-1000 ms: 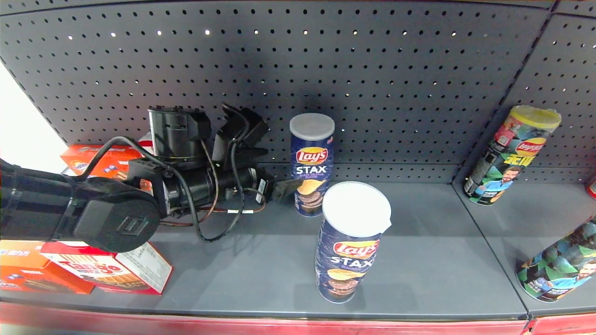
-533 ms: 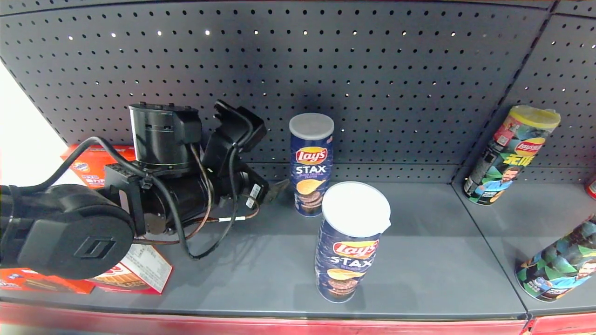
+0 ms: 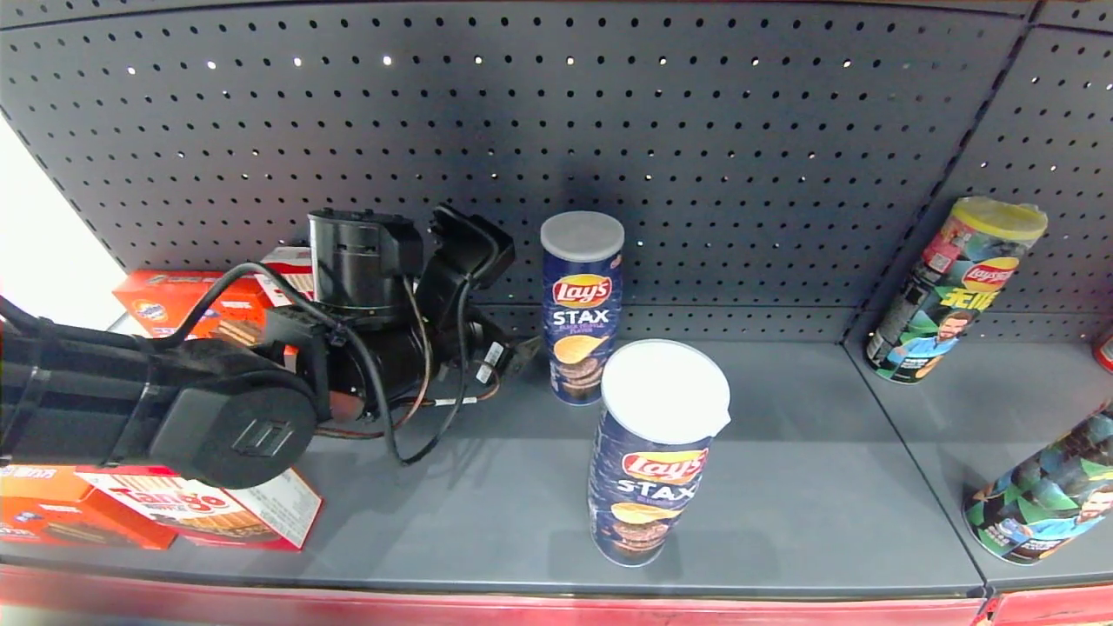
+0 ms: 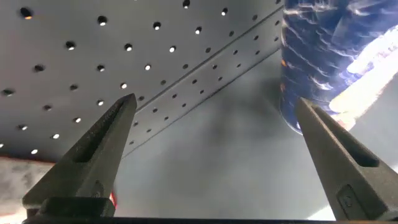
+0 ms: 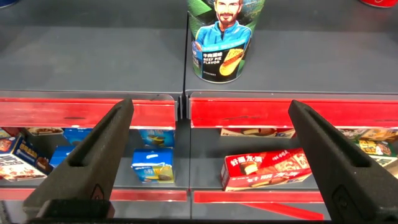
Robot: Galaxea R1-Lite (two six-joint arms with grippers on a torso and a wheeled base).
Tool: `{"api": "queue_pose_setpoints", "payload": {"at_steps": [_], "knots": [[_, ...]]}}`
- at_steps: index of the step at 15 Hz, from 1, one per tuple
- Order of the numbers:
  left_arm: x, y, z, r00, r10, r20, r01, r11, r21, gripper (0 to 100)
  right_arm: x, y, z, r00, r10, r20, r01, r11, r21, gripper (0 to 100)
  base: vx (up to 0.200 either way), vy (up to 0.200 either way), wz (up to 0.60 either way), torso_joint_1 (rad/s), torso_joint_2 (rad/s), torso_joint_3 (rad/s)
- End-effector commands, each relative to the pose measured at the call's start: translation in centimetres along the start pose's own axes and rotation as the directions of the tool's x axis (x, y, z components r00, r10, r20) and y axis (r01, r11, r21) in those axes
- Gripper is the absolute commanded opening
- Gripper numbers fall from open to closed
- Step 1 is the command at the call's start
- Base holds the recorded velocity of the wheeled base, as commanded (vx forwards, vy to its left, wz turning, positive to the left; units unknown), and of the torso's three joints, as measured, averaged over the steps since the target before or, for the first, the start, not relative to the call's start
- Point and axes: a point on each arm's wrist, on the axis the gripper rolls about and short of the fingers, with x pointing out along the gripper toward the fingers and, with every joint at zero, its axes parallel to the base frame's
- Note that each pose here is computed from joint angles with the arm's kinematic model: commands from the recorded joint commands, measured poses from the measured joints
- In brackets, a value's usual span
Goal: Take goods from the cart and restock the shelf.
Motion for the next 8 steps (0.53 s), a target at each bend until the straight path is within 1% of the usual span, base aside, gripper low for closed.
{"api": "queue_pose_setpoints", "payload": {"at_steps": [1, 3, 5, 6, 8], "knots": [[1.17, -0.37, -0.40, 1.000, -0.008, -0.013, 0.008, 1.000, 0.001, 100, 0.01, 0.00, 0.00, 1.000, 0.000, -0.002, 0.000, 1.000, 0.000, 100, 0.000, 0.000, 0.00, 0.000, 0.00, 0.000], [1.55, -0.64, -0.35, 1.000, -0.014, -0.013, 0.014, 1.000, 0.001, 100, 0.01, 0.00, 0.00, 1.000, 0.000, -0.002, 0.000, 1.000, 0.000, 100, 0.000, 0.000, 0.00, 0.000, 0.00, 0.000], [1.85, -0.56, -0.02, 1.000, -0.010, -0.001, 0.010, 1.000, 0.000, 100, 0.01, 0.00, 0.00, 1.000, 0.000, -0.002, 0.000, 1.000, 0.000, 100, 0.000, 0.000, 0.00, 0.000, 0.00, 0.000], [2.07, -0.64, -0.15, 1.000, -0.011, -0.005, 0.011, 1.000, 0.000, 100, 0.01, 0.00, 0.00, 1.000, 0.000, -0.002, 0.000, 1.000, 0.000, 100, 0.000, 0.000, 0.00, 0.000, 0.00, 0.000], [2.08, -0.64, 0.04, 1.000, -0.012, 0.001, 0.012, 1.000, -0.001, 100, 0.01, 0.00, 0.00, 1.000, 0.000, -0.002, 0.000, 1.000, 0.000, 100, 0.000, 0.000, 0.00, 0.000, 0.00, 0.000]]}}
